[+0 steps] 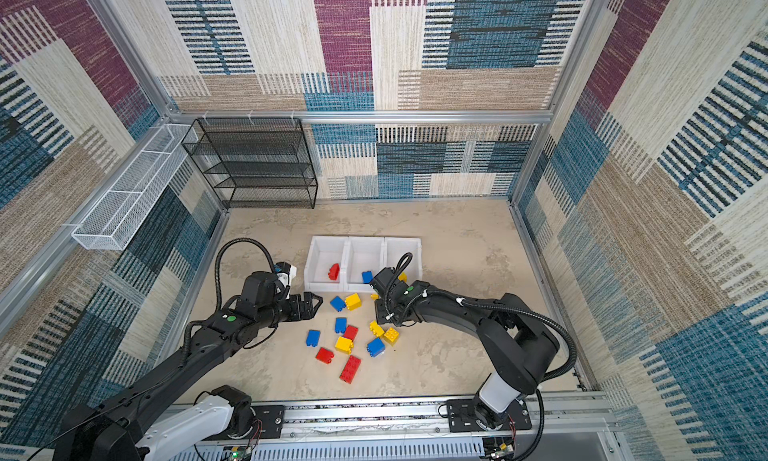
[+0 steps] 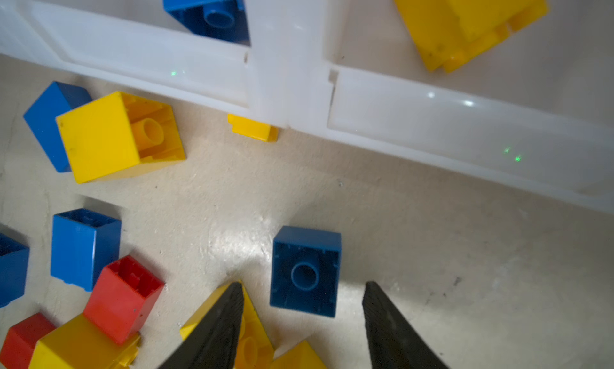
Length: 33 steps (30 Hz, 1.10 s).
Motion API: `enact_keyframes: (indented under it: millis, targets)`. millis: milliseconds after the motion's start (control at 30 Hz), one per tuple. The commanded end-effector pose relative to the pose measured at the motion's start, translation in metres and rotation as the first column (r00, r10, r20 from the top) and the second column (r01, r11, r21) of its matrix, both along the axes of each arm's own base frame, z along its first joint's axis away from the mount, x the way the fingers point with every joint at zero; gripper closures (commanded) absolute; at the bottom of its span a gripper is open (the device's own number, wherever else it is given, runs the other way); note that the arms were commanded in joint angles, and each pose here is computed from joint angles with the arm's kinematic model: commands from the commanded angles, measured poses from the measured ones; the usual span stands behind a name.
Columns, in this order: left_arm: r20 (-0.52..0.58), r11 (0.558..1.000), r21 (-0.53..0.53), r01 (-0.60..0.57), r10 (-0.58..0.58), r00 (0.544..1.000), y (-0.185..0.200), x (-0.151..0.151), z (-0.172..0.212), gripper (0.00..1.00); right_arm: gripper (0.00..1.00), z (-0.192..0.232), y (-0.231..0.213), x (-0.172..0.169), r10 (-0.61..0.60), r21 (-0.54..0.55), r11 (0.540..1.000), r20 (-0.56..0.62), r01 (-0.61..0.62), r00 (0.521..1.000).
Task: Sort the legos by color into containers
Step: 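Grasp a blue brick with the right gripper while the left gripper withdraws, then carry the blue brick over the middle compartment with the right gripper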
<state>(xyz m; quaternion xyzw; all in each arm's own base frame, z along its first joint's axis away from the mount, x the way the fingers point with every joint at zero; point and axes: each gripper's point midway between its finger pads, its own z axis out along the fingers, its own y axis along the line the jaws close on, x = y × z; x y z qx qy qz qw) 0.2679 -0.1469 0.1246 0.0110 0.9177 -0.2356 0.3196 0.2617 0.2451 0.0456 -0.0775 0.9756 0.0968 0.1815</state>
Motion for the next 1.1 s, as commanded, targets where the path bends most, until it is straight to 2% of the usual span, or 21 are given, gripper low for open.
enact_keyframes:
  millis: [0, 200, 400, 500, 667, 900, 1067]
  targets:
    - [-0.006, 1.000, -0.025, 0.003, -0.003, 1.000, -0.003, -0.001, 0.000, 0.09, 0.45, 0.000, 0.009, 0.009, -0.022, 0.021, 1.000, 0.024, 0.021, 0.999]
    - [-0.018, 1.000, -0.021, 0.003, -0.004, 1.000, -0.003, -0.002, -0.003, 0.08, 0.63, -0.012, 0.005, 0.009, -0.026, -0.042, 0.999, 0.009, 0.027, 1.000]
    - [-0.013, 1.000, -0.024, -0.008, 0.008, 1.000, -0.001, -0.003, -0.004, 0.08, 0.70, 0.000, 0.004, 0.010, -0.023, -0.042, 0.999, 0.027, 0.024, 0.999]
    - [-0.009, 1.000, -0.017, -0.012, 0.012, 1.000, 0.000, -0.002, -0.003, 0.09, 0.71, 0.031, 0.016, 0.024, 0.007, -0.014, 1.000, 0.086, -0.006, 0.996]
    - [-0.011, 1.000, -0.012, -0.024, 0.023, 1.000, 0.002, -0.003, -0.002, 0.08, 0.71, 0.089, 0.048, 0.073, 0.080, 0.004, 0.997, 0.232, -0.083, 0.969]
    - [-0.033, 0.999, -0.033, -0.035, 0.034, 0.999, 0.004, -0.012, -0.006, 0.09, 0.70, 0.085, 0.071, 0.138, 0.101, 0.005, 0.994, 0.251, -0.106, 0.963]
    - [-0.043, 0.998, -0.038, -0.048, 0.047, 0.998, 0.007, -0.018, -0.009, 0.09, 0.66, 0.068, 0.074, 0.146, 0.106, 0.009, 0.994, 0.224, -0.110, 0.969]
